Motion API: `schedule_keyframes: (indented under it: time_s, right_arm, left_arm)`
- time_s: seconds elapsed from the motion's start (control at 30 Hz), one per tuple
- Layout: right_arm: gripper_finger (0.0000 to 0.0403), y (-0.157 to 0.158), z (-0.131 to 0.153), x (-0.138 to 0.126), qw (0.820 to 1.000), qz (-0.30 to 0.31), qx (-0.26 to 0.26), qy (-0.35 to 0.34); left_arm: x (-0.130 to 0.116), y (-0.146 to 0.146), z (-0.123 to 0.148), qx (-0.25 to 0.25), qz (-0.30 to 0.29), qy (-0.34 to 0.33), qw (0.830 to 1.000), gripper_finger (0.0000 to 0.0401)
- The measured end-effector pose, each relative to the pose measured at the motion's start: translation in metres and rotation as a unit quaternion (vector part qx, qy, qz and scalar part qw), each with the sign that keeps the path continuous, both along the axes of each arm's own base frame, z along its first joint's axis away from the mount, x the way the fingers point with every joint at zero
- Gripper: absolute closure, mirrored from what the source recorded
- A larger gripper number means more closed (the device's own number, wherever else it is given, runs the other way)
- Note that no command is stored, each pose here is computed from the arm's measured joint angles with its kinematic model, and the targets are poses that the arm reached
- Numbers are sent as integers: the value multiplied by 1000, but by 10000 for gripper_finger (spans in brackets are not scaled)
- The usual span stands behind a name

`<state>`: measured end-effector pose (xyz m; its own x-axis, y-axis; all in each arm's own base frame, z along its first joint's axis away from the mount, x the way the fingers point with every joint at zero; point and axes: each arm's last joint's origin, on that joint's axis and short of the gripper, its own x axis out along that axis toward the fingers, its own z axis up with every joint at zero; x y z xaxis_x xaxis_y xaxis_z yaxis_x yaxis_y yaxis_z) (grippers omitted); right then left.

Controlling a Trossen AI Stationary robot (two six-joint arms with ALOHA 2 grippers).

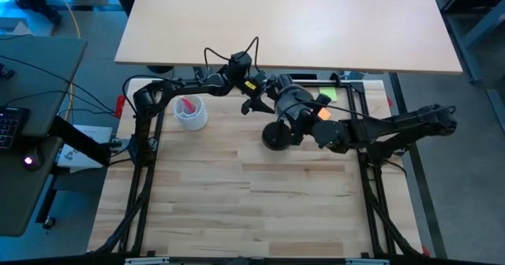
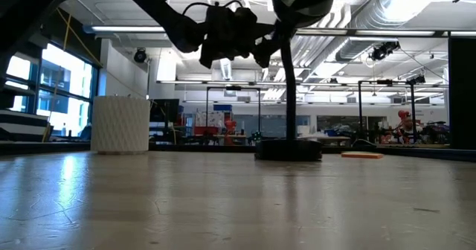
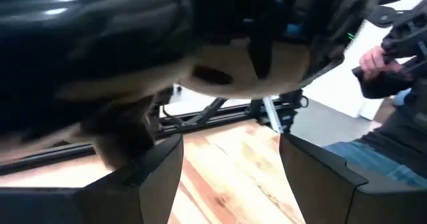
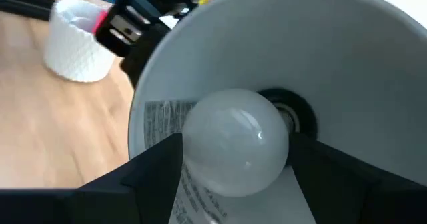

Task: Screw lightbulb
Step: Remove the light bulb from the desk lamp

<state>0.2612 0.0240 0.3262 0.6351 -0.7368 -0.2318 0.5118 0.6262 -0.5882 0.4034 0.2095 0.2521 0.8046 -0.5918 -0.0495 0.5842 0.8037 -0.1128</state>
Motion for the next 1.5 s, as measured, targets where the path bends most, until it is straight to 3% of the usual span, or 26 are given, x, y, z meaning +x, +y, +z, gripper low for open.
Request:
schedule_keyframes:
  time_s: [0.1, 0.33, 0.5, 0.63, 0.87, 1.2, 1.33, 1.5]
  right_arm:
    - [137, 0, 0, 1, 1000, 18, -9, 19]
    - [137, 0, 5, -2, 1000, -18, -22, -4]
    - [137, 3, 4, 0, 998, 53, 18, -9]
    - [137, 5, 2, -1, 997, 74, 10, 17]
    - [131, 5, 3, -5, 1000, 2, -25, 17]
    - [80, -1, -4, -7, 998, -30, 40, -23]
    - [78, -8, -7, -8, 994, -38, 88, -43]
    - [86, -12, -7, -7, 993, -44, 99, -54]
  left_arm:
    - [1, -2, 0, -1, -4, 1, 1000, 156]
    - [2, -4, 0, 0, -3, 1, 1000, 156]
    - [2, -5, 0, -1, -3, 1, 1000, 156]
    - [2, -4, -1, -2, -2, 4, 1000, 156]
    - [2, -4, -1, -4, 0, 8, 1000, 156]
    - [2, -4, -2, -5, 0, 9, 1000, 156]
    - [2, -4, -2, -4, 4, 10, 1000, 156]
    - [2, -4, -2, -4, 8, 11, 1000, 156]
